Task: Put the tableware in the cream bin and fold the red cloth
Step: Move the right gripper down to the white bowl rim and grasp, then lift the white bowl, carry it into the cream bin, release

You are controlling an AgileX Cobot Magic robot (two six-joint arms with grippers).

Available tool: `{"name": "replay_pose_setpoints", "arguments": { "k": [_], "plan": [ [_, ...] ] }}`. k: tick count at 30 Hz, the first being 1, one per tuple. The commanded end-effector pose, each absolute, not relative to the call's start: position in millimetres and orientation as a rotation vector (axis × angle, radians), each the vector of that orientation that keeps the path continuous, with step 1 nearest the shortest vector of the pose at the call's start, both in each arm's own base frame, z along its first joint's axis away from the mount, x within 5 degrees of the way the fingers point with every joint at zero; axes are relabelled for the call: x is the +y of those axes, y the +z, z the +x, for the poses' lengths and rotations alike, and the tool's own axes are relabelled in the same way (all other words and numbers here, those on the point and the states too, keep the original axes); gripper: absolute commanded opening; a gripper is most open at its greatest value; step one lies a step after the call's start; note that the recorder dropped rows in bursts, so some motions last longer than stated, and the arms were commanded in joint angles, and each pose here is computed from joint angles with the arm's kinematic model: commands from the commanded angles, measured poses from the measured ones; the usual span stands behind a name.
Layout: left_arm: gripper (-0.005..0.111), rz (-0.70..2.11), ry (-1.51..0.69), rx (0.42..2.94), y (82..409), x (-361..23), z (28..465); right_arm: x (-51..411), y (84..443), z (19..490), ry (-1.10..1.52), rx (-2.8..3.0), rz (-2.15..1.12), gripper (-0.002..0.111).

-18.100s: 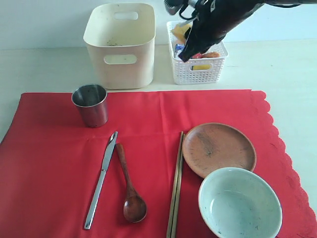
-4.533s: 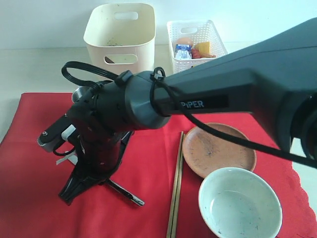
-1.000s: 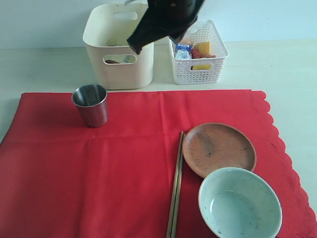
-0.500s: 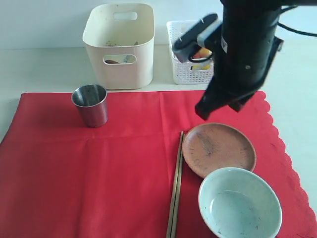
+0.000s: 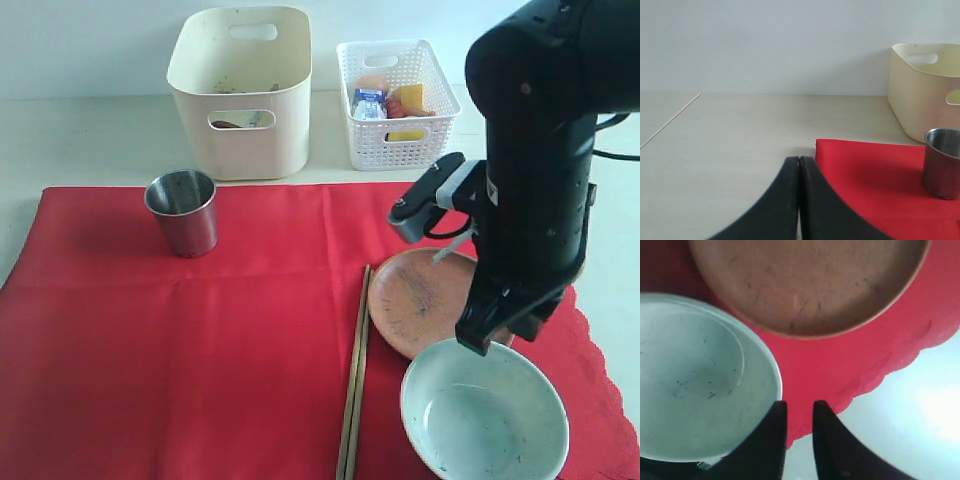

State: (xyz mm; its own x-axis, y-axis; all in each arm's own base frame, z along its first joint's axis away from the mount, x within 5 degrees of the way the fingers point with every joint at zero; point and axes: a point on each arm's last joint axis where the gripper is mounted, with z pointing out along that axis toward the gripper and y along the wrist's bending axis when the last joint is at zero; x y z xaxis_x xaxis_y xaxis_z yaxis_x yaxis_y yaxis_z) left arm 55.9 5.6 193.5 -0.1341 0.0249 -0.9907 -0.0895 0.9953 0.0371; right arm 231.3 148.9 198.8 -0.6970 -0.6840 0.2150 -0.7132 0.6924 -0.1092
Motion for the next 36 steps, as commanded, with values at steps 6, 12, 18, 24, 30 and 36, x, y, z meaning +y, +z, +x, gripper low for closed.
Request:
{"name": "replay_pose_setpoints", "arguments": {
  "k": [6, 12, 18, 24, 30, 36],
  "plan": [
    [0.000, -0.055, 0.093, 1.694, 194, 5, 56, 164, 190, 218, -0.087, -2.670, 1.313, 0.056],
    [0.000, -0.055, 0.093, 1.694, 194, 5, 56, 165, 176, 230, -0.003, -2.698, 1.358, 0.058],
    [0.000, -0.055, 0.093, 1.694, 194, 5, 56, 166, 157, 233, 0.020, -2.638, 1.334, 0.058],
    [0.000, -0.055, 0.093, 1.694, 194, 5, 56, 163, 147, 237, 0.101, -2.590, 1.373, 0.054],
    [0.000, -0.055, 0.093, 1.694, 194, 5, 56, 157, 149, 234, 0.164, -2.525, 1.373, 0.010],
    [0.000, -0.055, 0.093, 1.694, 194, 5, 56, 152, 165, 228, 0.171, -2.483, 1.375, 0.000]
  ]
}}
